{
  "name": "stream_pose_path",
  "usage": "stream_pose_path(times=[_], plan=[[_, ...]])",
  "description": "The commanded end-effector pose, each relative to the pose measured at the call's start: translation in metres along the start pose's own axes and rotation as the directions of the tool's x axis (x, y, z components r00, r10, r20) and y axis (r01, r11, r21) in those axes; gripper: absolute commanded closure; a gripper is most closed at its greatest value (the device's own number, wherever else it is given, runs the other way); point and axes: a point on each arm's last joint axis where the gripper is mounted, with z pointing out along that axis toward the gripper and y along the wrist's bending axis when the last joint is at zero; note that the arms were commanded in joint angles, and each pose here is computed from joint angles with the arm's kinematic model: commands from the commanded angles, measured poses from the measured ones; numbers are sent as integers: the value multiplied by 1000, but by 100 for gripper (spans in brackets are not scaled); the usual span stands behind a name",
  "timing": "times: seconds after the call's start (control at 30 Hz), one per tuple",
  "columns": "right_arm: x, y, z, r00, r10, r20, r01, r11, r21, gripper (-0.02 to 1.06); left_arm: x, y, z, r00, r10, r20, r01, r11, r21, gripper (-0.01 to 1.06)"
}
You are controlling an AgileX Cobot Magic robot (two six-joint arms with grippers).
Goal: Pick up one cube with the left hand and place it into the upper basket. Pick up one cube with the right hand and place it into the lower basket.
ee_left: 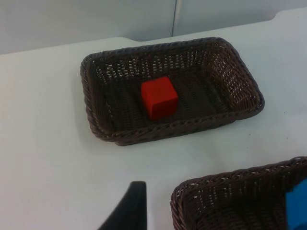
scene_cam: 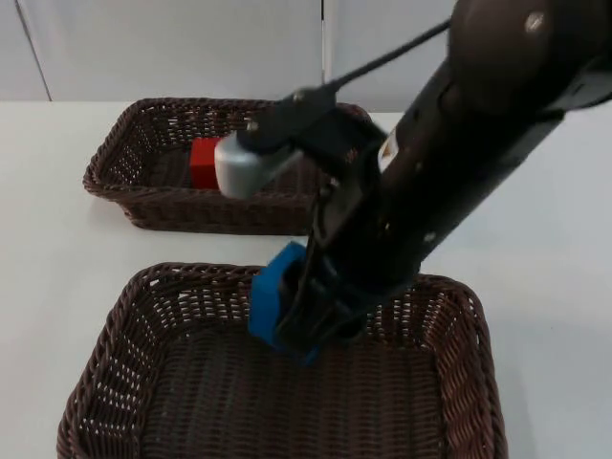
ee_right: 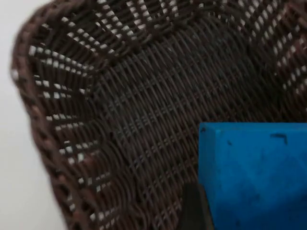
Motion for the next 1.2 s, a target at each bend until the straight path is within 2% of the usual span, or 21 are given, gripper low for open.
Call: stream_pose_path(times=[0.0, 0.37, 0.43, 0.47, 0.6, 0.63, 0.73, 0.8, 0.87, 1.0, 1.17], plan=[[-2, 0, 10, 1000, -12, 11, 12, 1000, 9, 105, 1, -1, -1, 1000, 3, 1, -3, 1000, 3, 0], [15, -4, 52, 997, 9, -75, -9, 1000, -1, 103, 1, -1, -1, 1000, 2, 2, -2, 1000, 5, 0], [18, -4, 57, 996, 13, -92, -13, 1000, -5, 94, 1, -1, -1, 1000, 2, 2, -2, 1000, 5, 0], [18, -4, 57, 996, 13, -92, -13, 1000, -5, 94, 1, -1, -1, 1000, 2, 2, -2, 1000, 5, 0], [18, -4, 57, 996, 15, -91, -16, 1000, -6, 62, 1, -1, -1, 1000, 2, 2, -2, 1000, 5, 0], [18, -4, 57, 996, 15, -91, -16, 1000, -6, 62, 1, -1, -1, 1000, 2, 2, -2, 1000, 5, 0], [18, -4, 57, 995, 52, -88, -53, 999, -1, 36, 1, -1, -1, 1000, 2, 2, -2, 1000, 5, 0], [18, -4, 57, 995, 54, -88, -55, 998, -1, 33, 1, -1, -1, 1000, 2, 2, -2, 1000, 5, 0], [17, -3, 56, 995, 54, -85, -54, 999, -1, 25, 1, -1, -1, 1000, 2, 2, -2, 1000, 5, 0], [14, -3, 48, 996, 51, -73, -51, 999, -3, 26, 1, -1, -1, 1000, 2, 2, -2, 1000, 5, 0], [1, 0, 16, 999, 37, -9, -37, 999, 0, 26, 1, -1, -1, 1000, 2, 2, -2, 1000, 5, 0]])
